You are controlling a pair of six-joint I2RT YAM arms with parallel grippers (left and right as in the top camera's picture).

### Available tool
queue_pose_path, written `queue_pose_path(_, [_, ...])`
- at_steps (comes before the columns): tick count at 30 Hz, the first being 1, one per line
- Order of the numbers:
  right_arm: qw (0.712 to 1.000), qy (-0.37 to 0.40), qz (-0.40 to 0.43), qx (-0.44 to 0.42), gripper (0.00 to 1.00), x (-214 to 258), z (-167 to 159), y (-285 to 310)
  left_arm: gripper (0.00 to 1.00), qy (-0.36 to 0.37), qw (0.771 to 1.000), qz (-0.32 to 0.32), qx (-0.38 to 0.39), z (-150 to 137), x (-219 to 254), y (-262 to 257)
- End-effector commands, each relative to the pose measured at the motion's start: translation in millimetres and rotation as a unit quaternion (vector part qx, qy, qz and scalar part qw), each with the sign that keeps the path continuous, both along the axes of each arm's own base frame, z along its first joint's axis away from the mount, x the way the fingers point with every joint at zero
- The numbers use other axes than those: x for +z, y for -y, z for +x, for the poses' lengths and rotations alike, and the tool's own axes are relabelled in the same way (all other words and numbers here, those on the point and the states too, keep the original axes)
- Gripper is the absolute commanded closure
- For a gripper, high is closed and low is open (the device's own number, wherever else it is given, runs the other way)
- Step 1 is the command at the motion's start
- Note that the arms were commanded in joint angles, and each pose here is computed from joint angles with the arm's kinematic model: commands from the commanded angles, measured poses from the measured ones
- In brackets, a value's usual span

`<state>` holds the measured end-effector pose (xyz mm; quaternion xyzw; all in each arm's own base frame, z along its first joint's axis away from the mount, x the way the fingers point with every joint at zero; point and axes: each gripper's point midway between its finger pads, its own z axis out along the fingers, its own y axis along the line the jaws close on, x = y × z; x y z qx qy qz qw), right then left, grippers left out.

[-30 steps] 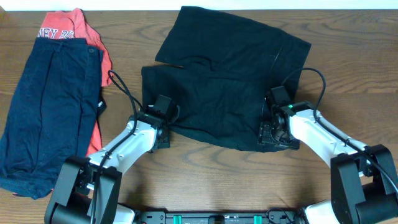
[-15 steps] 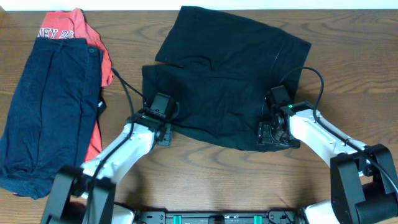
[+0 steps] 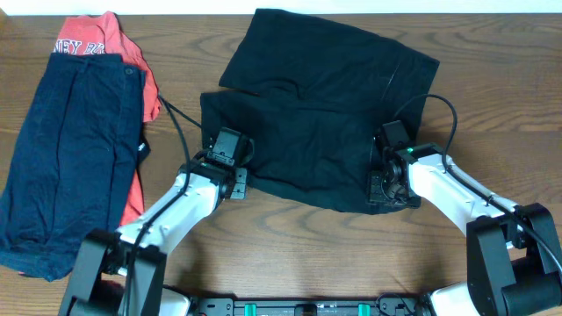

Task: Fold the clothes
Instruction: 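Lift the near hem with both grippers and fold it toward the far edge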

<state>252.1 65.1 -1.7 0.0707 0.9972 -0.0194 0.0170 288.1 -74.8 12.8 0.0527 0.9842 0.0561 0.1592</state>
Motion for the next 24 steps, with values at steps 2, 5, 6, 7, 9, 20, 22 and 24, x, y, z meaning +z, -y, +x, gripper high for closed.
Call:
queue_pose_path(2, [1.0,-0.013,-0.004,-0.018,0.9,-3.4,-4.5,4.7,0.9,-0.019,1.0,0.002,-0.009,-7.0,-7.4,-0.4])
queue_pose_path(5, [0.999,-0.018,-0.002,-0.036,0.99,-3.2,-6.9,6.2,0.94,-0.019,1.0,0.002,-0.009,-7.4,-6.3,-0.6])
queue_pose_path(6, [0.999,-0.021,0.002,-0.04,0.99,-2.2,-7.9,6.6,0.94,-0.019,1.0,0.002,-0.009,-8.1,-4.6,-0.9])
queue_pose_path(7, [0.999,-0.026,0.006,-0.045,0.99,-0.6,-8.8,7.9,0.94,-0.019,1.0,0.002,-0.008,-9.0,-1.2,-1.2])
queue_pose_path(9, [0.998,-0.03,0.01,-0.059,0.99,6.2,-9.3,13.2,0.94,-0.015,1.0,0.004,-0.004,-10.0,8.1,-3.4])
queue_pose_path(20, [0.994,0.01,0.02,-0.103,0.99,101.3,-2.3,61.1,0.94,0.083,0.995,-0.004,0.051,-21.4,84.0,-23.8])
queue_pose_path(22, [0.994,0.017,0.02,-0.109,0.99,119.0,-6.9,68.5,0.94,0.103,0.993,-0.011,0.053,-25.1,98.0,-25.8])
queue_pose_path(24, [0.993,0.024,0.021,-0.116,0.99,133.3,-12.6,73.1,0.94,0.125,0.991,-0.02,0.053,-28.2,111.7,-27.1])
